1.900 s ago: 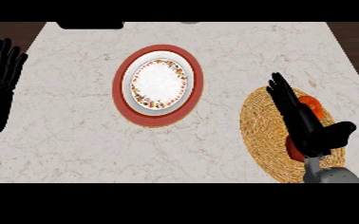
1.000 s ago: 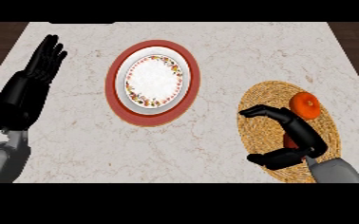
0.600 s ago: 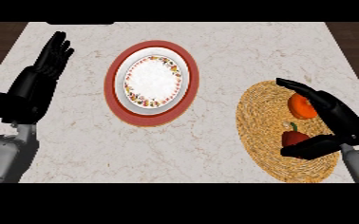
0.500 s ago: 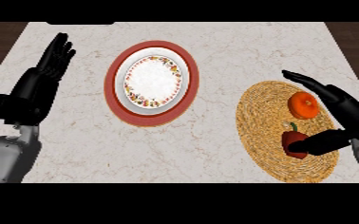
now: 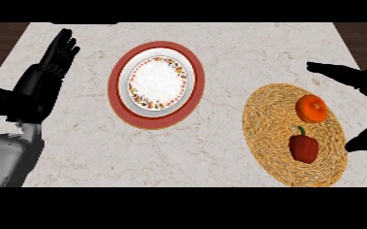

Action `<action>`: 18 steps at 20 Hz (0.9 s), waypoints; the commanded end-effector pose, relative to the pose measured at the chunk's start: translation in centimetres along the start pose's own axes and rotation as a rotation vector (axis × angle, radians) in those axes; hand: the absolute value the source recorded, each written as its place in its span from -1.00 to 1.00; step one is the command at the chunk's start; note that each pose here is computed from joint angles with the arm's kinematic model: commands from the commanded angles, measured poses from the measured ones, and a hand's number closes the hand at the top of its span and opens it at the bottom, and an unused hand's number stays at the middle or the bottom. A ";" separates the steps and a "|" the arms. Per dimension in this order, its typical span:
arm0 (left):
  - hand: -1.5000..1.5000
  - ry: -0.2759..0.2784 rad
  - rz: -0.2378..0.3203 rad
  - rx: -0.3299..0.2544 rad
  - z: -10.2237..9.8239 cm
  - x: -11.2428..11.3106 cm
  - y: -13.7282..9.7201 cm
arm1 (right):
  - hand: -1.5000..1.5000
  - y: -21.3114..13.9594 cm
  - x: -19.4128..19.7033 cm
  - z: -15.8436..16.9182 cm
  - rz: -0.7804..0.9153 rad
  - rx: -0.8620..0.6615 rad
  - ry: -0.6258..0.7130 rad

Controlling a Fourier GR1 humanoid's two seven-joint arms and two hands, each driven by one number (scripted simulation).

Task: Pick the squash from the placemat and place it in the plate

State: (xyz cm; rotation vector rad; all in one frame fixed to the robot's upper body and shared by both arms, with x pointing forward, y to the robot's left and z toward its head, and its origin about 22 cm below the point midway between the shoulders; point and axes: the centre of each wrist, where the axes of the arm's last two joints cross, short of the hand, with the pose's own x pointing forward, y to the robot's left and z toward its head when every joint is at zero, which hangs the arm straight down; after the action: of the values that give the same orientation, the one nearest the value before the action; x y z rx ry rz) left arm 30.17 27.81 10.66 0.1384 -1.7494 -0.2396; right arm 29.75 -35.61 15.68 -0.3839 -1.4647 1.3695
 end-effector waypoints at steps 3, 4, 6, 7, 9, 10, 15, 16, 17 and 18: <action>0.00 0.000 -0.012 0.012 0.7 0.3 1.4 | -1.00 0.4 1.6 -0.4 0.172 0.257 0.193; 0.00 0.013 0.013 0.006 -0.5 -1.2 -0.6 | -1.00 1.5 2.9 -1.1 0.156 0.260 0.166; 0.00 0.024 0.017 -0.019 0.6 0.5 1.2 | -1.00 0.6 2.2 -2.2 0.160 0.244 0.204; 0.00 0.014 0.013 0.000 0.1 0.1 0.5 | -1.00 1.4 0.7 -1.5 0.177 0.272 0.204; 0.00 0.010 0.001 -0.014 0.7 -0.8 1.1 | -1.00 1.9 1.4 -3.4 0.183 0.248 0.231; 0.00 0.002 -0.015 -0.001 0.9 -1.0 0.5 | -1.00 0.8 0.6 -3.1 0.204 0.249 0.232; 0.00 -0.005 0.012 0.004 1.1 0.4 1.3 | -1.00 2.8 -0.3 -4.6 0.277 0.210 0.312; 0.00 0.002 -0.007 0.013 2.0 -0.7 -0.7 | -1.00 2.3 0.6 -3.6 0.291 0.215 0.341; 0.00 -0.007 -0.005 0.005 0.1 -0.8 -0.4 | -1.00 2.5 -1.1 -3.1 0.280 0.242 0.342; 0.00 0.015 0.002 -0.002 0.7 -0.2 2.5 | -1.00 5.0 -1.2 -4.0 0.283 0.256 0.355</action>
State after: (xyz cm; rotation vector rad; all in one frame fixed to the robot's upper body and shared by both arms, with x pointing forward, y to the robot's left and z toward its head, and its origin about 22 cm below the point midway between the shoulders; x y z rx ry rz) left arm 29.49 28.74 10.31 0.1407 -1.7454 -0.2372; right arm 31.54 -33.18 12.31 -0.6149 -1.0198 1.5828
